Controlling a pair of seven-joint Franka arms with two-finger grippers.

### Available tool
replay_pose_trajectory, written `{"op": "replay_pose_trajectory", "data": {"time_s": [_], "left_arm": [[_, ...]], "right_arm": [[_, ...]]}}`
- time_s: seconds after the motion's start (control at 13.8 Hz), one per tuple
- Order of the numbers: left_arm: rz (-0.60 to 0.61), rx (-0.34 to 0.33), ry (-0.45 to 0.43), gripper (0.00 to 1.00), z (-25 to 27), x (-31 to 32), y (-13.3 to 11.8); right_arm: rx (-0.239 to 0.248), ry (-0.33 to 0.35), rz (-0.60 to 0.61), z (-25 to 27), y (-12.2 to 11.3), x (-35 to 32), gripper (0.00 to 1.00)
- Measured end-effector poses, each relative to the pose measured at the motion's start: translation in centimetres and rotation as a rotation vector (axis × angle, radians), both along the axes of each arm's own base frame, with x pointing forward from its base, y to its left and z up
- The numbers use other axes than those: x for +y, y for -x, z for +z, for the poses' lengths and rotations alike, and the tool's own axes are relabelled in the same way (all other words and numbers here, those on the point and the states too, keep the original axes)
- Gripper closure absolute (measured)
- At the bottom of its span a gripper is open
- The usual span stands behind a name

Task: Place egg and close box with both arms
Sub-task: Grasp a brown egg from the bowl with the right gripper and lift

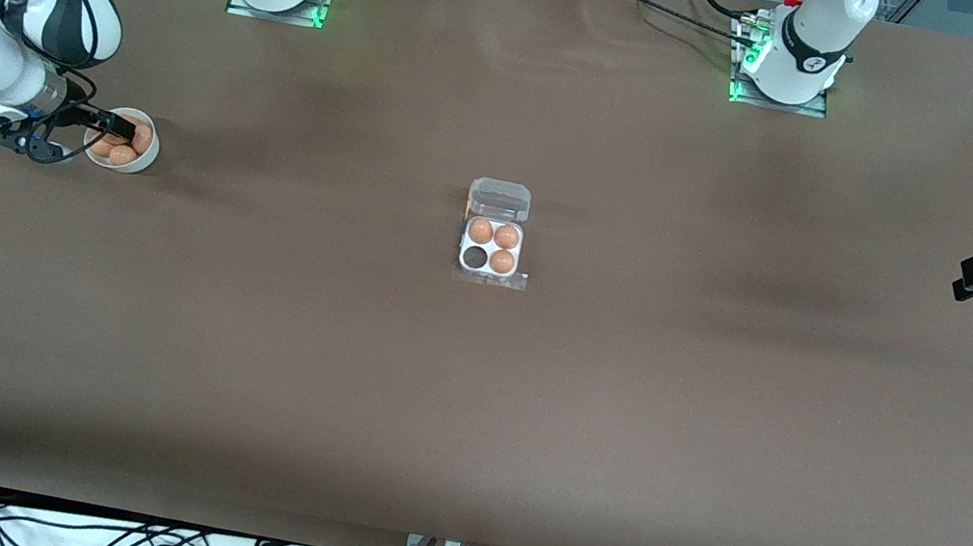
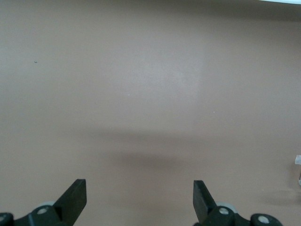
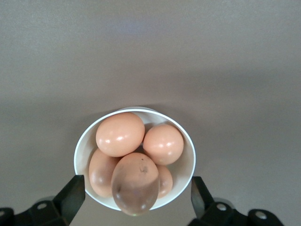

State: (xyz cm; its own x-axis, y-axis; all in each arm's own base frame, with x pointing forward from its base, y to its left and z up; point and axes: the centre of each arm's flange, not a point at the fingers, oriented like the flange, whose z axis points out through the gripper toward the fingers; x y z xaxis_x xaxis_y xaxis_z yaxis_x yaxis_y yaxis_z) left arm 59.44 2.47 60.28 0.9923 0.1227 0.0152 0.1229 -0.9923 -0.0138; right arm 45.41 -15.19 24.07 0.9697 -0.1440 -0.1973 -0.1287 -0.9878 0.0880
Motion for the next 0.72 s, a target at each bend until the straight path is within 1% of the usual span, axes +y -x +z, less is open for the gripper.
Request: {"op": "replay_pose_trajectory", "data": {"time_s": [0.07,0.14,0.22,0.29,0.43,0.51,0.58,0.65,0.72], "left_arm": [[0.0,0.0,0.0,0.0,0.0,0.0,0.0],[0.0,0.0,0.0,0.0,0.0,0.0,0.0],[0.0,0.0,0.0,0.0,0.0,0.0,0.0],[0.0,0.0,0.0,0.0,0.0,0.0,0.0],[0.0,0.0,0.0,0.0,0.0,0.0,0.0],[0.0,0.0,0.0,0.0,0.0,0.0,0.0],[0.0,0.0,0.0,0.0,0.0,0.0,0.0],[0.0,0.0,0.0,0.0,0.0,-0.01,0.0],[0.0,0.0,0.0,0.0,0.0,-0.01,0.0]], "right_arm": [[0.001,0.0,0.0,-0.04,0.01,0.0,0.01],[0.002,0.0,0.001,-0.09,0.02,0.0,0.05],[0.004,0.0,0.001,-0.13,0.04,0.0,0.13],[0.005,0.0,0.001,-0.18,0.04,0.0,0.13],[0.007,0.0,0.001,-0.28,0.07,0.01,0.22],[0.008,0.0,0.001,-0.32,0.07,0.02,0.22],[0.008,-0.001,0.001,-0.32,0.07,0.02,0.27],[0.008,-0.001,0.002,-0.32,0.07,0.03,0.27],[0.008,-0.001,0.002,-0.32,0.07,0.03,0.3]]}}
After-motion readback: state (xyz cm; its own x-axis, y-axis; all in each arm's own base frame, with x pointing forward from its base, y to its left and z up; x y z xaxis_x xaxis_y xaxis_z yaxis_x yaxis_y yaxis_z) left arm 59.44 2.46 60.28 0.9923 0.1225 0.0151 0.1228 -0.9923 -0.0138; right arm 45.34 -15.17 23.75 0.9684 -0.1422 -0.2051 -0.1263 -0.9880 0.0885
